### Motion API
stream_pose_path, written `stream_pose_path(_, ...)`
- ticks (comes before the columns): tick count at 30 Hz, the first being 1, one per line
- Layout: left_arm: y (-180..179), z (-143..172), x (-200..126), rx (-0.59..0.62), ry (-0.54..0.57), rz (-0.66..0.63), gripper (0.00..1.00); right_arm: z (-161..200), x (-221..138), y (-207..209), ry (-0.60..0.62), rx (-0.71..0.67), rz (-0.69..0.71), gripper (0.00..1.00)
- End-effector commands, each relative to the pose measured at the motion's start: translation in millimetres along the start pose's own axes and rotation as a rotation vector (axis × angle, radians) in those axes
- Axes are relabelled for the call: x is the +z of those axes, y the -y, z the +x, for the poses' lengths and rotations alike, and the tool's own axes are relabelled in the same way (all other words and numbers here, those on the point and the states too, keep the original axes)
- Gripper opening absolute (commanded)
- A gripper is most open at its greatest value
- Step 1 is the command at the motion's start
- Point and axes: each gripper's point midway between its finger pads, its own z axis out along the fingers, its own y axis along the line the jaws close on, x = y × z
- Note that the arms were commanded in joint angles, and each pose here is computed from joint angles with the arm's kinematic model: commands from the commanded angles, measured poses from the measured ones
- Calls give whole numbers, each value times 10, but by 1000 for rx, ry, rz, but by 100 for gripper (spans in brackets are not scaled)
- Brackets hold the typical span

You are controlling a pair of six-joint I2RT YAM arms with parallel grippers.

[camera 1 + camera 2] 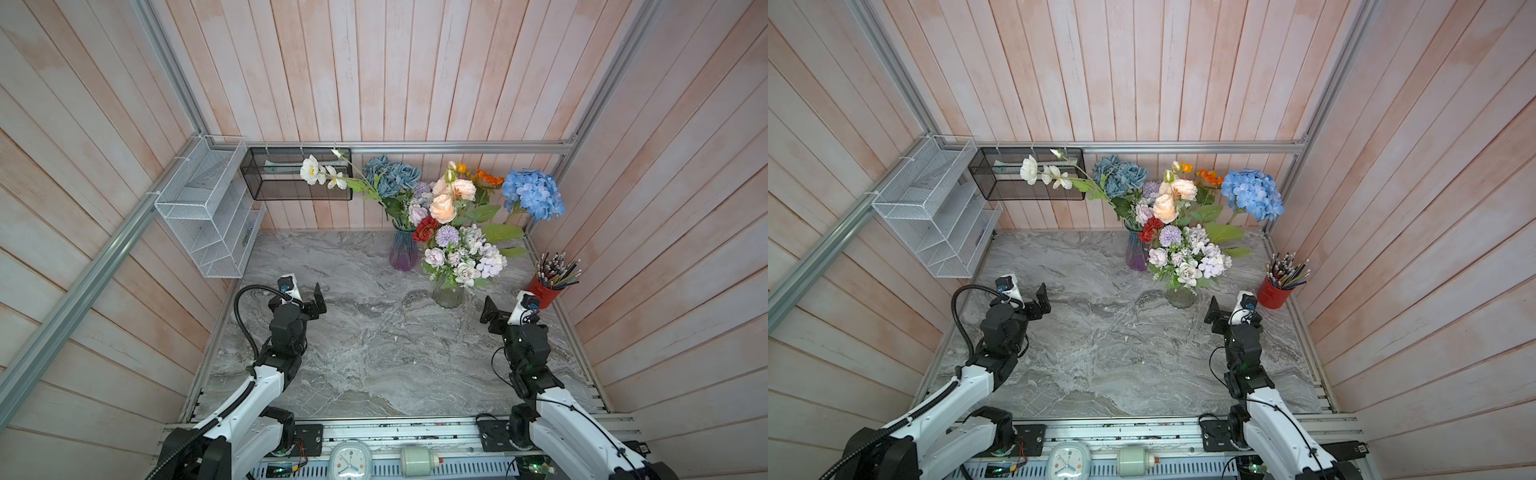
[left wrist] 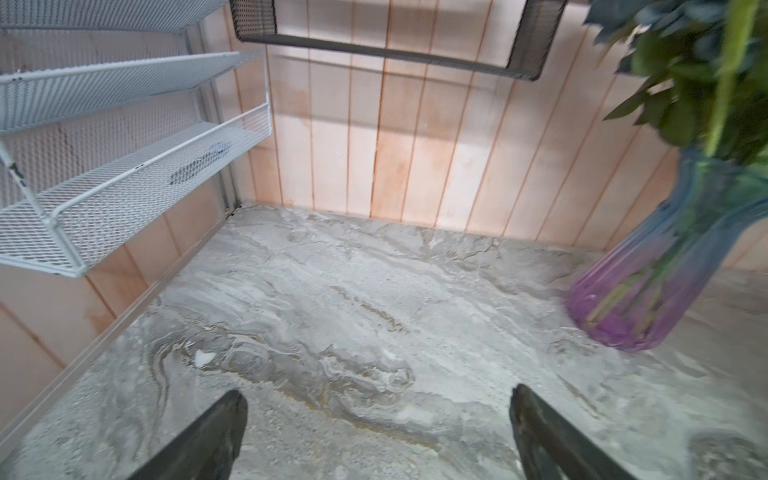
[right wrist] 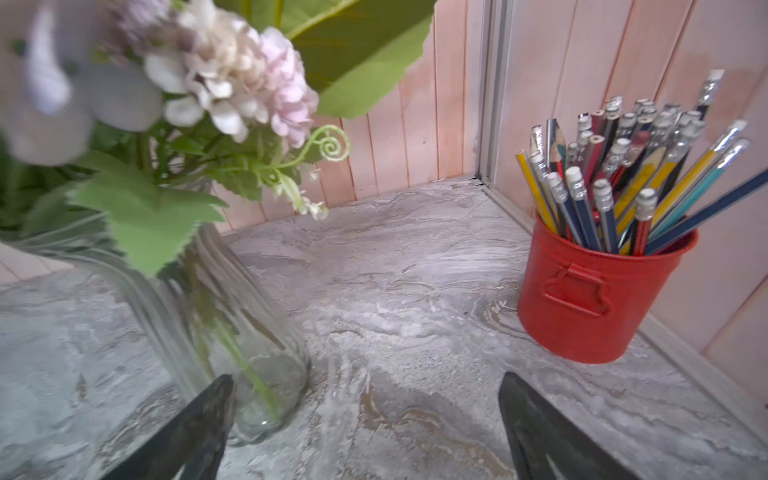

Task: Arrange flowers in a vase
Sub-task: Reset both arms

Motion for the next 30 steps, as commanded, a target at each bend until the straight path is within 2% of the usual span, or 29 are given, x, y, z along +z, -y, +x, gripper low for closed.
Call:
stream_pose_path(1, -177, -78, 119, 29, 35, -68, 100, -189, 183, -72, 62, -102, -49, 98)
stream_pose_path(9, -236, 180, 310, 103, 4, -62, 100, 62, 439, -131, 27, -146, -112, 98)
stream_pose_path(12, -255, 251, 371, 111, 19, -46, 100, 146, 516, -165, 8, -129, -153, 98)
stream_pose_path(15, -270, 298, 433, 97, 46, -14, 100, 230, 612, -273, -63, -159, -214, 98)
stream_pose_path(18, -289, 365, 509, 84, 51, 11, 100, 223, 599, -342, -58, -180, -251, 98)
stream_pose_path(21, -295, 477, 526, 67, 51, 49, 100, 210, 618, -136, -56, -159, -134, 98)
stream_pose_path(23, -307, 486, 483, 59, 67, 50, 100, 230, 657, -116, -71, -250, -121, 98)
stream_pose_path(25, -273, 487, 484, 67, 63, 70, 100, 171, 671, -61, -31, -278, -87, 98)
stream_pose_path(30, -253, 501, 523, 74, 46, 79, 100, 190, 732, 62, 9, -218, -61, 98)
